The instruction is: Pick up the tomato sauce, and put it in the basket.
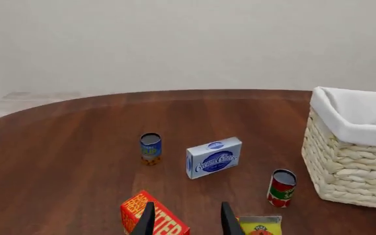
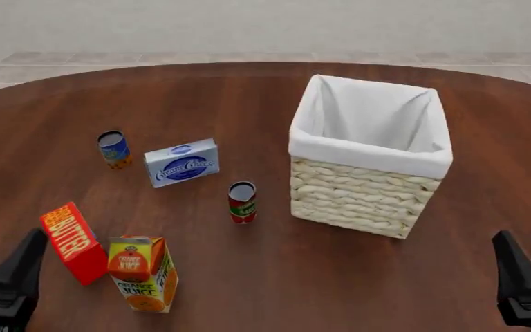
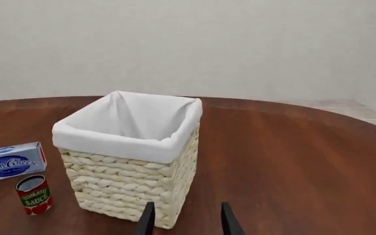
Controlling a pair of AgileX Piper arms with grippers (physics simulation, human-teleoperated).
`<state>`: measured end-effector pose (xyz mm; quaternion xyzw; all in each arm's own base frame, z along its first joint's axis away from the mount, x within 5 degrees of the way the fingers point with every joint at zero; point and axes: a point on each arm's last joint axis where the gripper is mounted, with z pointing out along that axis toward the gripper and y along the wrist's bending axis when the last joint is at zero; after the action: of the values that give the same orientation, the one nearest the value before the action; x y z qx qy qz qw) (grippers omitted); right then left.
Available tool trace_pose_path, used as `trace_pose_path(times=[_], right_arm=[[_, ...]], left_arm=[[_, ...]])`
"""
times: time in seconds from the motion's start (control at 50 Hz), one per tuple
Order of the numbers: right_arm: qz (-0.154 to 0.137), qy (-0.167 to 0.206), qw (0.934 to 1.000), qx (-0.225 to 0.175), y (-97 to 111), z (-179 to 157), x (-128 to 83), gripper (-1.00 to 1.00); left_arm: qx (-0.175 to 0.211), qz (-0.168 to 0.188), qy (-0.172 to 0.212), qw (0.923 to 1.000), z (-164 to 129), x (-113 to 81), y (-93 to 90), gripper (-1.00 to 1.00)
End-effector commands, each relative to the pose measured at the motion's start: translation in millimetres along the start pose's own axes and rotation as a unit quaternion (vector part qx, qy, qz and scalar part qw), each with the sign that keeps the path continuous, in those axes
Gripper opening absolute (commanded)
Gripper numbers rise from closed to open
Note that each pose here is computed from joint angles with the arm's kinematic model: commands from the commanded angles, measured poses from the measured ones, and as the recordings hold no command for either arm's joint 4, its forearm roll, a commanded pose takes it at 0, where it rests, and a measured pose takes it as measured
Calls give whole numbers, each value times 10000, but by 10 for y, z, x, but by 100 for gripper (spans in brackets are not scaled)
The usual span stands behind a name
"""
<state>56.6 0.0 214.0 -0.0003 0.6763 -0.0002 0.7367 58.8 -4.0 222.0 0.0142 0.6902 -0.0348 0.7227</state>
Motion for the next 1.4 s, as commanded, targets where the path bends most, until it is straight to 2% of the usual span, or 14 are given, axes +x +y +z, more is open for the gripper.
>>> trace_pose_path(times=[0.02,0.44,0.6,0.66,0.72,0.76,0.92,1.02,1.1,1.14,1.22,1.26,1.28,1.4], right_arm=[[-1,1,10000,-1,0,-2,-1,100],[-4,0,10000,-3,0,-4,-5,100],[-3,1,10000,-4,0,-3,-5,100],[-3,1,10000,-4,0,-1,-3,100],[-3,1,10000,-4,1,-1,-4,100],[-3,1,10000,-5,1,0,-2,100],[-2,2,10000,-6,1,6,2,100],[-2,2,10000,-7,1,6,2,100],[-2,2,10000,-7,1,7,2,100],[-3,2,10000,-8,1,7,2,100],[-3,2,10000,-8,1,7,2,100],[-2,1,10000,-9,1,7,2,100],[-2,1,10000,-9,1,7,2,100],[-2,1,10000,-10,1,8,3,100]], left_arm=[[397,-108,282,9988,46,-252,-58,100],[1375,-88,841,9869,387,-1048,-298,100],[1422,517,1037,9830,598,-1226,-361,100],[1597,206,1130,9805,668,-1340,-440,100],[1924,181,1405,9710,750,-1359,-571,100],[1902,451,1414,9705,819,-1399,-582,100],[2144,444,1756,9598,1076,-1433,-791,100],[2177,469,1673,9604,1138,-1535,-831,100],[2465,507,1750,9518,1180,-1544,-982,100],[2309,371,1786,9557,1236,-1579,-950,100],[2847,735,1743,9398,1197,-1561,-1164,100],[2728,716,1706,9441,1218,-1580,-1115,100],[2760,960,1691,9413,1243,-1570,-1126,100],[2845,1015,1742,9373,1300,-1572,-1204,100]])
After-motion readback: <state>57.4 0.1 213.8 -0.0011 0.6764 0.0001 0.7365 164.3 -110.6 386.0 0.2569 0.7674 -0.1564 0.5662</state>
